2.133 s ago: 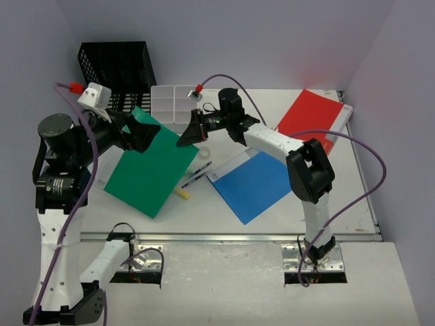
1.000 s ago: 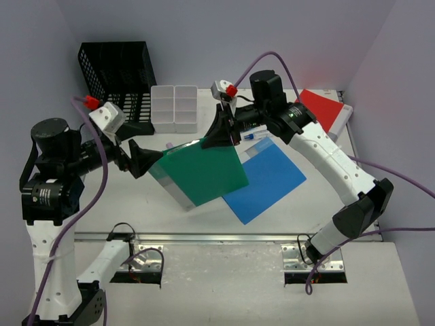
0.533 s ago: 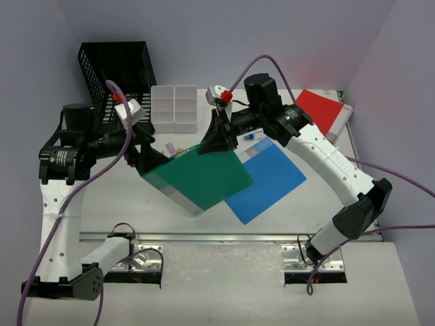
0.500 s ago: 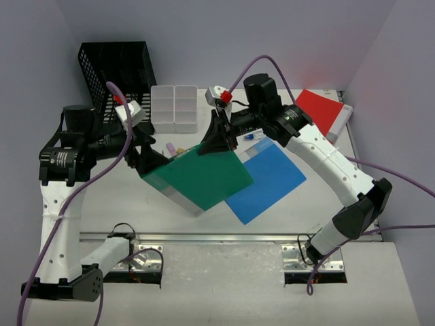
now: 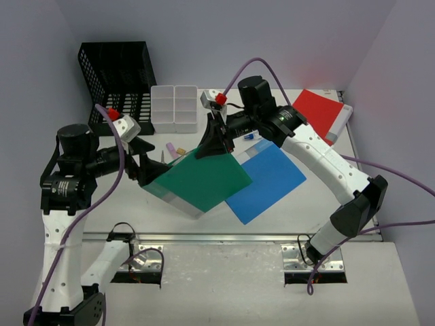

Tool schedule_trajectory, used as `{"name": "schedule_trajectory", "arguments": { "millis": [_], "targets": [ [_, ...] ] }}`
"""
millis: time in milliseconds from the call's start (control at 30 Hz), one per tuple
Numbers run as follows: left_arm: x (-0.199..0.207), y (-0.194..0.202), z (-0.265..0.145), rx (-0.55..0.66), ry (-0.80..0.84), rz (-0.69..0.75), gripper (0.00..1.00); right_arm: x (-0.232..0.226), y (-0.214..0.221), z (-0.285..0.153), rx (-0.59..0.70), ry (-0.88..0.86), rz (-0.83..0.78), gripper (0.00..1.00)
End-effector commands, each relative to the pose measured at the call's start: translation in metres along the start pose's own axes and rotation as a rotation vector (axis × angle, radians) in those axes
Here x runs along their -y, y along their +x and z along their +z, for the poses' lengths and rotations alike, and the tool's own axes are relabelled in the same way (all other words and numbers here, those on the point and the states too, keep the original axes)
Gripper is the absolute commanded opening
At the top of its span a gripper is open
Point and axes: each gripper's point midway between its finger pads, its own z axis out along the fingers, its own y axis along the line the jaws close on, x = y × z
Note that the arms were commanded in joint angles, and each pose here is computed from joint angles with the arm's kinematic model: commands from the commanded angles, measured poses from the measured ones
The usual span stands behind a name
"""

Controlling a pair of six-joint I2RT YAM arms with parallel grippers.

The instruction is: Organize the desk

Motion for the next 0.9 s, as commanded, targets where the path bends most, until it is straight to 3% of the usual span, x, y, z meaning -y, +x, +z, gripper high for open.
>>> {"name": "schedule_trajectory", "arguments": {
  "millis": [0,300,567,867],
  "targets": [
    [0.009,-0.026,-0.003,0.121,0.004,0.021,0.80,-0.006,-0.027,-0.005,0.046,0.005,-0.119,0.00],
    [0.039,0.004,-0.001,0.059,0.188,-0.018,0.78,-0.012,-0.039,-0.008,0.059,0.009,-0.144,0.00],
    [0.025,0.013,0.004,0.062,0.125,-0.013,0.78,-0.022,-0.054,-0.011,0.085,-0.004,-0.150,0.00],
    [0.030,0.004,0.005,0.132,0.148,-0.019,0.66,-0.030,-0.058,-0.010,0.094,-0.016,-0.148,0.00]
  ]
}}
